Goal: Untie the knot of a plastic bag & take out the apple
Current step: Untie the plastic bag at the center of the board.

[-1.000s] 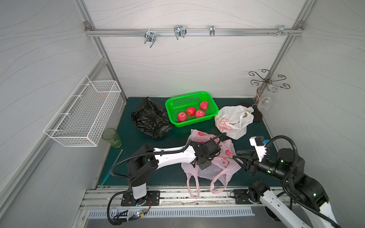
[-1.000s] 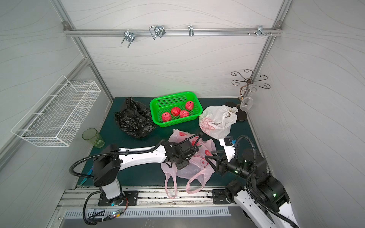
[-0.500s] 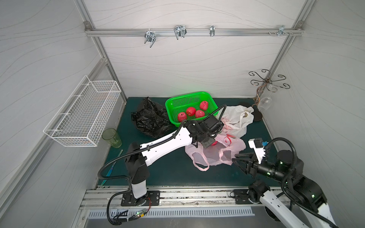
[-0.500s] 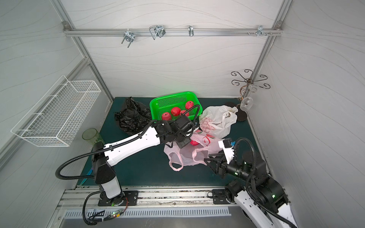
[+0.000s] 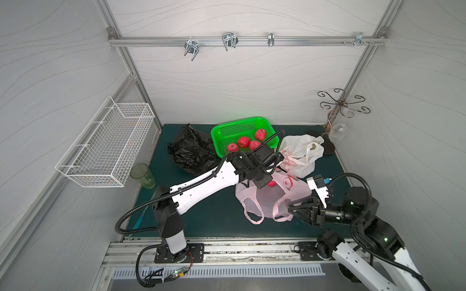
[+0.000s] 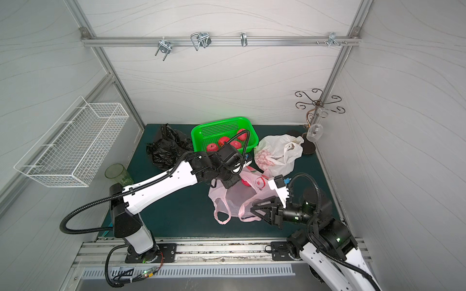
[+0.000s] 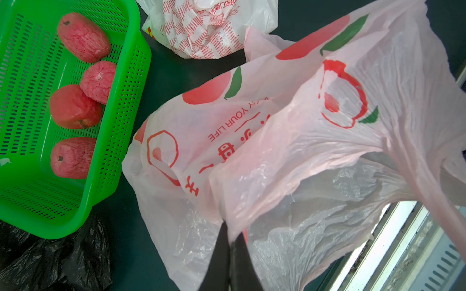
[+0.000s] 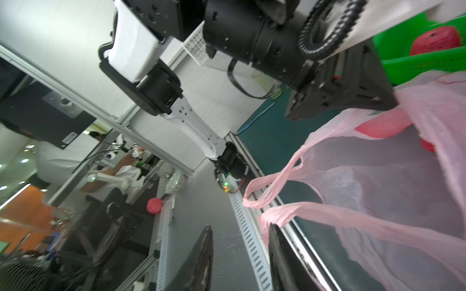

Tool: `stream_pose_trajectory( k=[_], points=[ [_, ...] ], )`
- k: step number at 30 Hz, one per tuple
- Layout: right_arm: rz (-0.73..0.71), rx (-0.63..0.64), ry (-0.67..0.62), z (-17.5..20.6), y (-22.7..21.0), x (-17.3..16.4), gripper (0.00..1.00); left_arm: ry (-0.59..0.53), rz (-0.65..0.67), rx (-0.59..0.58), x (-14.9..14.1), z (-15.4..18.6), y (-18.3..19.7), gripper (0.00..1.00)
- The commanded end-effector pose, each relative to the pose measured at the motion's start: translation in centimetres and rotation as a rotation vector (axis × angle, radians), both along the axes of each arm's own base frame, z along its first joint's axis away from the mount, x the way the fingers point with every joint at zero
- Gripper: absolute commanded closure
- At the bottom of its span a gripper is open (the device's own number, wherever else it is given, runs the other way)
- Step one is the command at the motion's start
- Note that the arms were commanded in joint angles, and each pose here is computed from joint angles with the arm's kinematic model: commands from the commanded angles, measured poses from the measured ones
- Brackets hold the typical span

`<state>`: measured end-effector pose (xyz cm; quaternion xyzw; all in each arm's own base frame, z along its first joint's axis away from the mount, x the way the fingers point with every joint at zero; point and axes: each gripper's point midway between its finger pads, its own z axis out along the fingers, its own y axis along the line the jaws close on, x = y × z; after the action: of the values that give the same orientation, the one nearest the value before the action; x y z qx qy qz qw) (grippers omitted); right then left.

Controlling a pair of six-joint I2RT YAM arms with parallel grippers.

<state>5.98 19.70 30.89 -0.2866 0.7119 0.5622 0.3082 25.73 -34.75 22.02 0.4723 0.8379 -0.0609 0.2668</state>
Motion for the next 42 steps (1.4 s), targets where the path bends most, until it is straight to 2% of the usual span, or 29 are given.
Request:
stream_pose_trajectory(
  k=[1, 2, 3, 7, 9, 13, 16, 19, 22, 26, 28, 31, 33, 35, 42],
  points=[
    [0.041, 0.007, -0.015, 0.3, 0.9, -0.3, 0.77, -0.027, -0.005, -0.074, 0.3, 1.9, -0.1, 1.00],
    [-0.003, -0.035, -0.018, -0.5, 1.1, 0.7, 0.91, -0.019, -0.004, -0.087, 0.3, 2.0, -0.1, 1.00],
    [-0.043, -0.077, -0.017, -1.3, 1.3, 1.7, 1.00, -0.014, -0.003, -0.096, 0.3, 2.0, -0.1, 1.00],
    [-0.276, -0.262, -0.101, -4.7, 2.5, 6.8, 1.00, 0.009, -0.001, -0.124, 0.2, 1.9, -0.1, 1.00],
    [-0.387, -0.302, -0.192, -5.0, 3.2, 8.7, 1.00, 0.015, -0.001, -0.126, 0.1, 1.8, -0.1, 1.00],
    [-0.510, -0.279, -0.370, -3.0, 5.5, 9.7, 1.00, 0.027, 0.003, -0.126, 0.1, 1.5, 0.1, 1.00],
    [-0.505, -0.259, -0.405, -2.2, 7.6, 9.3, 1.00, 0.033, 0.002, -0.130, 0.1, 1.4, 0.2, 1.00],
    [-0.520, -0.303, -0.387, -3.5, 8.8, 9.7, 1.00, 0.038, 0.005, -0.134, 0.0, 1.5, 0.3, 1.00],
    [-0.582, -0.414, -0.369, -7.0, 8.5, 10.8, 1.00, 0.033, 0.008, -0.141, 0.1, 1.8, 0.5, 1.00],
    [-0.734, -0.543, -0.329, -12.3, 5.5, 12.3, 1.00, 0.028, 0.026, -0.164, 0.5, 2.5, 1.2, 1.00],
    [-0.789, -0.598, -0.229, -15.6, 3.5, 12.8, 1.00, 0.029, 0.039, -0.182, 0.7, 2.9, 1.5, 1.00],
    [-0.797, -0.570, -0.094, -18.9, 2.3, 12.8, 1.00, 0.033, 0.058, -0.222, 1.0, 3.7, 1.9, 1.00],
    [-0.800, -0.550, -0.071, -20.0, 1.9, 12.6, 1.00, 0.031, 0.068, -0.256, 1.1, 4.4, 2.2, 1.00],
    [-0.815, -0.582, -0.062, -21.0, 1.3, 12.6, 1.00, 0.029, 0.073, -0.301, 1.2, 5.1, 2.4, 1.00],
    [-0.962, -0.927, -0.004, -24.4, -2.2, 13.0, 1.00, -0.008, 0.057, -0.388, 0.5, 7.0, 2.8, 1.00]
  ],
)
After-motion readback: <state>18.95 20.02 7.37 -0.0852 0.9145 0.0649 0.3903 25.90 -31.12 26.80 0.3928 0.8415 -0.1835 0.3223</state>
